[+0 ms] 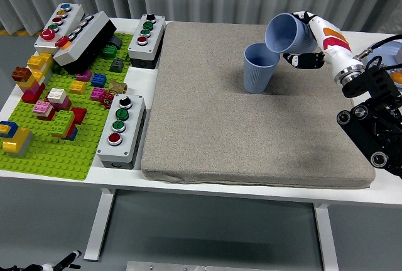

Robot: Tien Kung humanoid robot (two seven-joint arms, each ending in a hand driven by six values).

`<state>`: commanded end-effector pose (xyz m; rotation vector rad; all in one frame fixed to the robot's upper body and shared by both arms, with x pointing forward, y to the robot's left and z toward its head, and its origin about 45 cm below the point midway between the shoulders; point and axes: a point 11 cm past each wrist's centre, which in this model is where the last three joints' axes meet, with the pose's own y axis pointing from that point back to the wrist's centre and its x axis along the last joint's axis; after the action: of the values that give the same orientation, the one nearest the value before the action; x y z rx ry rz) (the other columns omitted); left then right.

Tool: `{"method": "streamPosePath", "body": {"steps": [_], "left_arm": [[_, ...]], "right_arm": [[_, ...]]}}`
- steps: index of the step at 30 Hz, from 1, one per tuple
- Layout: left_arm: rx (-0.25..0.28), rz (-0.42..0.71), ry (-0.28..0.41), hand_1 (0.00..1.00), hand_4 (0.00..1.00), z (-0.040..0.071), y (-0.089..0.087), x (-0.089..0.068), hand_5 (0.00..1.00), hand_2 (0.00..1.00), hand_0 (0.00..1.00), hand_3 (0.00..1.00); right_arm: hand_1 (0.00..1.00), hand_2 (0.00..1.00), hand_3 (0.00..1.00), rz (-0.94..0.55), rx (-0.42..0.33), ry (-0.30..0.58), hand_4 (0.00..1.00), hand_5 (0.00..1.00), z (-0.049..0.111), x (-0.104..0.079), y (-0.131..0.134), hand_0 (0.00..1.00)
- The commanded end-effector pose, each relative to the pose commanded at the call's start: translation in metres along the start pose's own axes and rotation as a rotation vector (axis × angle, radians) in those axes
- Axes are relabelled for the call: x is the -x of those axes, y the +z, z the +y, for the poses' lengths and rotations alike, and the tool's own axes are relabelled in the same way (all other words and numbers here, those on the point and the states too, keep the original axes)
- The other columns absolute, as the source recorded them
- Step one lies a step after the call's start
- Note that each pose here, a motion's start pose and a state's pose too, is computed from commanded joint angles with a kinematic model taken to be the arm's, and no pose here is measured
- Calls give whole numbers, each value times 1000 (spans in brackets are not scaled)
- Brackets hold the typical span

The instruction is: Pick cup pour cup place

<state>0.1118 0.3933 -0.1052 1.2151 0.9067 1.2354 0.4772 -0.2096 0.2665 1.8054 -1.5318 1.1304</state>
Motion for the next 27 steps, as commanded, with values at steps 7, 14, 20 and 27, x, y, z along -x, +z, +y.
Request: {"method": "streamPosePath", "body": {"steps": [7, 14, 20, 27], "left_arm": [[0, -1, 2, 842, 636, 0, 0, -1, 998, 916, 832, 815], [0, -1, 3, 841, 636, 0, 0, -2, 998, 916, 832, 814], [1, 0, 4, 842, 636, 0, 1, -2, 998, 917, 832, 815], [5, -1, 5, 842, 636, 1, 3, -3, 998, 917, 832, 815]], "right_arm": [[605, 482, 533, 50, -4, -3, 680, 75, -2, -1, 2, 732], [605, 481, 529, 80, -6, -2, 678, 73, -2, 0, 4, 733], [604, 481, 524, 105, -18, 6, 678, 72, -3, -2, 3, 734], [604, 480, 524, 133, -30, 20, 677, 72, -4, -6, 1, 735]]}}
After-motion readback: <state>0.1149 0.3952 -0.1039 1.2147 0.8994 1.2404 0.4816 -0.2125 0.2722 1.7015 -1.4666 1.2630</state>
